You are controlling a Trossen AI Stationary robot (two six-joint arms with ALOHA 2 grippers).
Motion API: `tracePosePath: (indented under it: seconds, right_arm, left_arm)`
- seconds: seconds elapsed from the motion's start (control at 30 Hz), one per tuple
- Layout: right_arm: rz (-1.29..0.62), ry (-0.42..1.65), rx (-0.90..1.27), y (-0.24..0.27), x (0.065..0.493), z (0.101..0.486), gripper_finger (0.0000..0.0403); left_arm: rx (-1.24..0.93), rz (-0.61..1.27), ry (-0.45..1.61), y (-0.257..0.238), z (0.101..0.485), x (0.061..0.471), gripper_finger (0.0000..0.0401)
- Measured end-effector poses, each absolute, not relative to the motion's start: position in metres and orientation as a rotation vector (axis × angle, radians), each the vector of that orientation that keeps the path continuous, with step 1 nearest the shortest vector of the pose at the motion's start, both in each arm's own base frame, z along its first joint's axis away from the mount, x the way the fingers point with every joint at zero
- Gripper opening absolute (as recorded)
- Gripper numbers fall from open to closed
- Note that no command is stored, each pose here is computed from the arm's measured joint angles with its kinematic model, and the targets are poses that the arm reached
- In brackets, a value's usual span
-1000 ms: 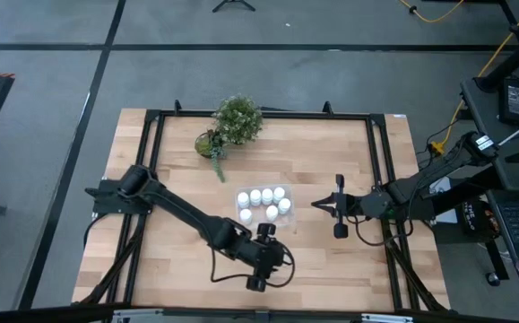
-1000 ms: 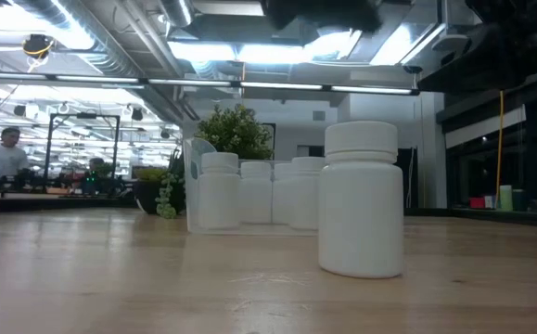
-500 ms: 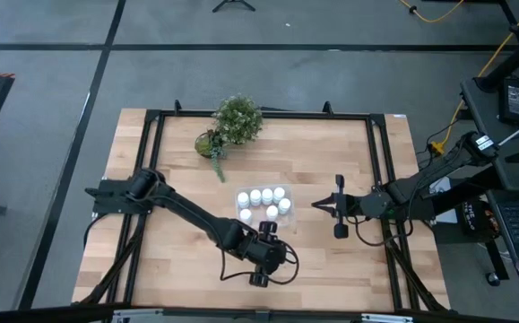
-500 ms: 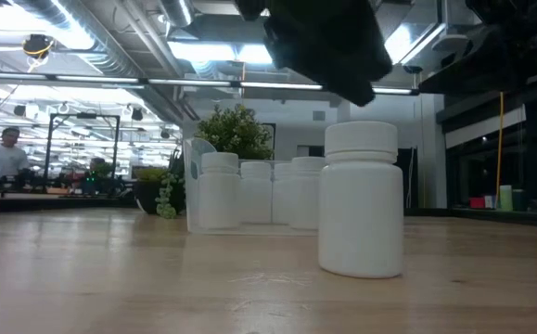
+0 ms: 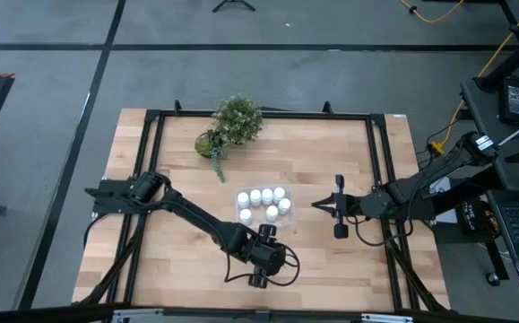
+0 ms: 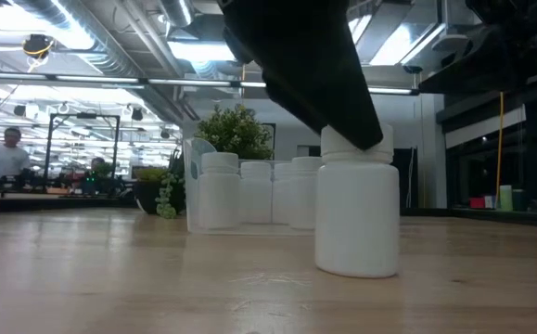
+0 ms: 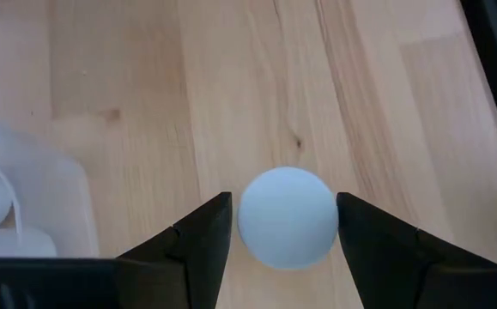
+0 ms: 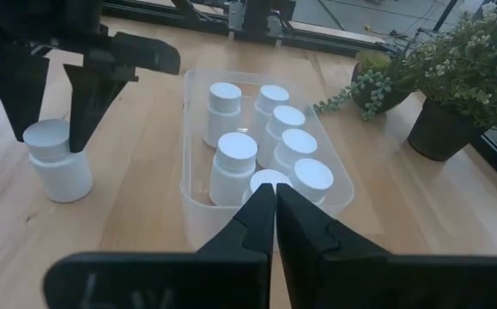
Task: Pick and place pill bottles into a basket
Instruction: Put the pill bottle into the bin
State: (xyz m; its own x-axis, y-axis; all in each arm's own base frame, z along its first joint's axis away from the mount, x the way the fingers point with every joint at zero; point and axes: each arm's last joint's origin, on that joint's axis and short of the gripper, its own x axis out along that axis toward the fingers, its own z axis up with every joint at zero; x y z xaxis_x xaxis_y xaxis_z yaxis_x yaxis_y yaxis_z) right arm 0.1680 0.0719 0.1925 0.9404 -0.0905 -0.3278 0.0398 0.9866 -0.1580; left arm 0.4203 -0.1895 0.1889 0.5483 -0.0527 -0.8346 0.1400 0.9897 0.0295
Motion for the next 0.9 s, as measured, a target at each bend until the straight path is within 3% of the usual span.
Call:
tracePosePath:
  seconds: [0.33,0.57,0.9]
  right_arm:
    - [-0.067,0.341,-0.150,0.072,0.168,0.193,0.0019]
    - [-0.067,0.341,-0.150,0.072,0.168,0.193,0.0019]
    - [-0.067,0.341,-0.150,0.072,0.168,0.192,0.0019]
  left_arm:
    - [0.112,-0.122,0.995,-0.190,0.186,0.420,0.0198]
    - [0.165,-0.164,1.003,-0.190,0.186,0.419,0.0152]
    - [0.239,-0.220,1.061,-0.186,0.195,0.410,0.0152]
